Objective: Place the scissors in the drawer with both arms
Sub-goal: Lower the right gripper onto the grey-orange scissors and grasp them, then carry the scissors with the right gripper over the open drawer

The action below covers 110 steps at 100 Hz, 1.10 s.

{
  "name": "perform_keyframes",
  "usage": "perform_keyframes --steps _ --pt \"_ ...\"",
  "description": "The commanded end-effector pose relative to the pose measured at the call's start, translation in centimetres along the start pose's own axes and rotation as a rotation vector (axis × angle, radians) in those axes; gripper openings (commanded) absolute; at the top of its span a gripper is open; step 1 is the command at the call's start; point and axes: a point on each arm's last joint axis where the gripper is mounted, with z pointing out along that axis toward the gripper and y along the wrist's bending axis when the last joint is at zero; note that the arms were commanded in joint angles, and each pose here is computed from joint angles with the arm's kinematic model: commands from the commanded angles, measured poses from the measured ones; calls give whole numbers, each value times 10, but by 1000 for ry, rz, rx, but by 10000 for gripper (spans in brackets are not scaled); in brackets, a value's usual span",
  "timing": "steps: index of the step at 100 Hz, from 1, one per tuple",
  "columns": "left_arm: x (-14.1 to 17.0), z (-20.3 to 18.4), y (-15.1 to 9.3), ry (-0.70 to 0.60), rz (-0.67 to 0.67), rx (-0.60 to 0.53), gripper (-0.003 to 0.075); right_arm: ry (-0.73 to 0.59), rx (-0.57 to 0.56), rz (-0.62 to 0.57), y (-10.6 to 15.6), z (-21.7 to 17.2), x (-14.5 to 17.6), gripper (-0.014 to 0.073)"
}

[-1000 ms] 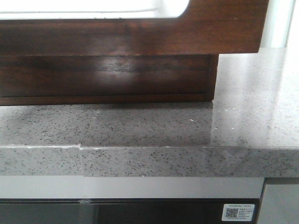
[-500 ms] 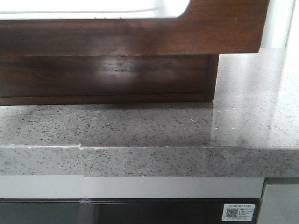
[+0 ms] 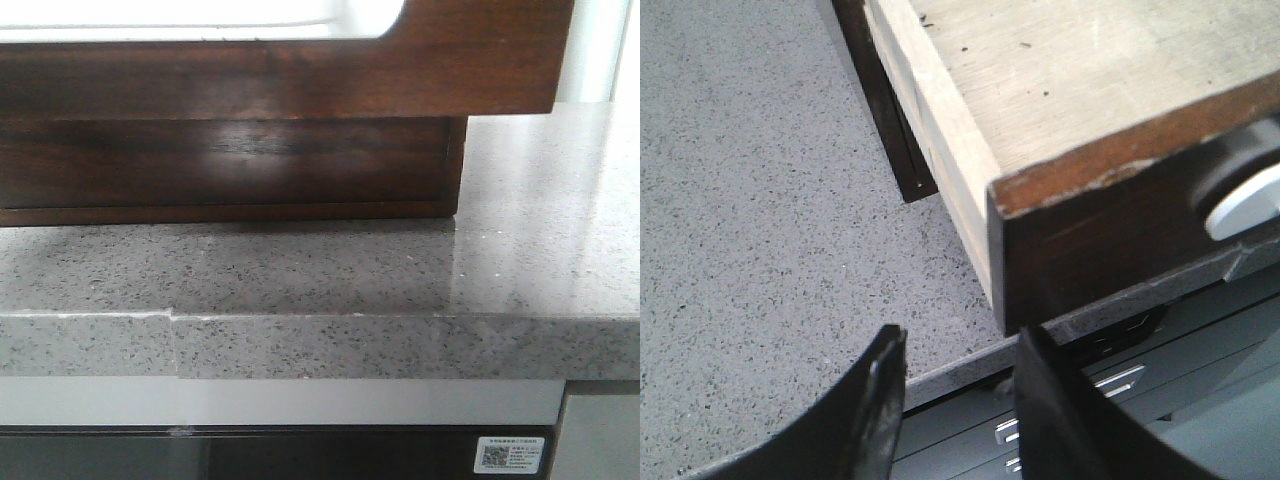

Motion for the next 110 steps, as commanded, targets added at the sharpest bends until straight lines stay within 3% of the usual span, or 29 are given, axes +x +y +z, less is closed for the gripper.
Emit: perform_keyframes --steps 1,23,53,82,110 --pt "-14 -6 2 -92 -14 -15 238 -57 4 -17 1 -19 -3 -35" --pt "-14 -6 2 -92 -14 -15 238 -135 20 -24 4 -46 1 -41" --pt "-14 -6 2 -93 -14 -15 237 -486 33 -99 26 -148 24 -41" --pt "-15 -6 2 -100 -12 -18 237 -879 -36 -424 91 -261 61 -41" --pt "-15 -6 2 -104 -12 -19 237 -1092 -303 -928 176 -305 99 -41"
